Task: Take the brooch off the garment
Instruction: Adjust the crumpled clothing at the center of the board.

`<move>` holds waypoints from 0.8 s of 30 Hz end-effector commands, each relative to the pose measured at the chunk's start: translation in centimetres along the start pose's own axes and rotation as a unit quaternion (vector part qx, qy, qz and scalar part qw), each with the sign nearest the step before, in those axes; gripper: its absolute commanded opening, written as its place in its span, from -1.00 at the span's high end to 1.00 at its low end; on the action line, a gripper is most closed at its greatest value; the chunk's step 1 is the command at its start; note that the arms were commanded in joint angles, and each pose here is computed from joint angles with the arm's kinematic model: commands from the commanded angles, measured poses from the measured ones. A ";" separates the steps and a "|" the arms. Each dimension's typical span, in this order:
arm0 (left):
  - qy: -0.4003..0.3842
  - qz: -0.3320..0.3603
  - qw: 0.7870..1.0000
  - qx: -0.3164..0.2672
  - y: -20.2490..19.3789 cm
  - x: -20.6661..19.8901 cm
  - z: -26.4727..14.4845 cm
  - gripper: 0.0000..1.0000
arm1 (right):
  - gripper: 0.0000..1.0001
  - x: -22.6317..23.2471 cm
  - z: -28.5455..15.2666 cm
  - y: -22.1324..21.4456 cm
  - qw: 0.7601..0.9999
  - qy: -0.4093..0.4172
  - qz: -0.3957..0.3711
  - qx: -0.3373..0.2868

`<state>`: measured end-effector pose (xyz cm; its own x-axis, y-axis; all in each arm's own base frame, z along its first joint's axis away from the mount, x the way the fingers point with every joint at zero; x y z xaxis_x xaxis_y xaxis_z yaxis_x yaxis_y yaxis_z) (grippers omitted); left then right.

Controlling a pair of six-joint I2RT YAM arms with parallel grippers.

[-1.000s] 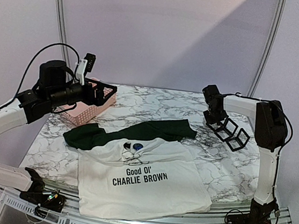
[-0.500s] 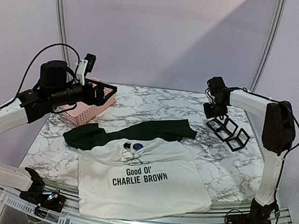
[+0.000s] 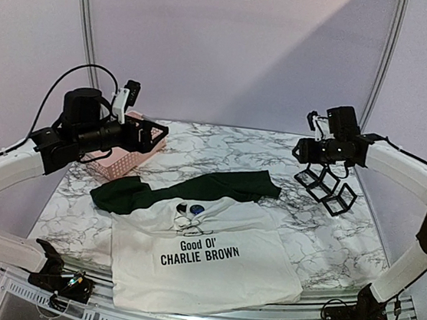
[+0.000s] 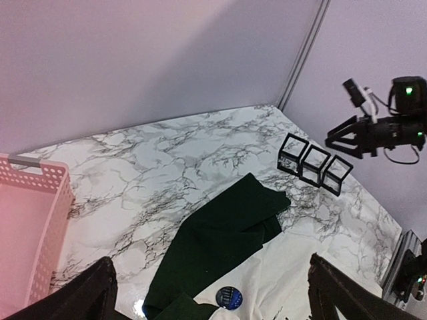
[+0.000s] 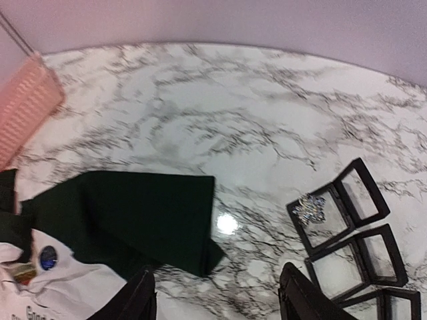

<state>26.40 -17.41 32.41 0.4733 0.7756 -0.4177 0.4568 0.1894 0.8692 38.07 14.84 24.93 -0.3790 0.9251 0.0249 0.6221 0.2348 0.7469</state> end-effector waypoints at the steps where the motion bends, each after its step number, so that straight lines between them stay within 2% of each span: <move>1: 0.037 0.008 0.999 0.031 -0.5 1.2 1.5 -0.99 | -0.27 2.3 -5.3 1.7 0.986 0.118 0.016 -0.117; 5: 0.040 0.007 0.994 0.106 -2.9 1.6 4.4 -0.86 | -0.28 4.0 -7.1 0.4 0.975 0.177 0.025 -0.133; 14: 0.032 0.026 0.967 0.250 -9.0 0.7 9.7 -0.82 | -0.26 9.4 -2.3 -4.9 0.984 0.176 0.020 -0.028; 21: 0.066 0.030 0.953 0.293 -10.8 1.7 11.0 -0.87 | -0.24 9.5 2.2 -9.8 0.990 0.105 0.042 0.086; 24: 0.066 -0.004 0.947 0.315 -11.4 3.0 11.6 -0.92 | -0.25 9.6 3.3 -11.1 0.988 0.103 0.045 0.109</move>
<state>30.60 -24.67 19.09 0.4266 0.8436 -0.3263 0.7942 -0.1768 0.5814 30.19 22.67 17.53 -0.4960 0.8297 0.2561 0.7226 0.2308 0.6516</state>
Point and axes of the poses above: each gripper's point midway between its finger pads, its own z axis out along the fingers, its own x axis along the line the jaws close on, y = z × x, the point moved 8 cm from there along -z, back along the fingers, and after that the axes turned 10 degrees about -z, right-handed, at the moved point
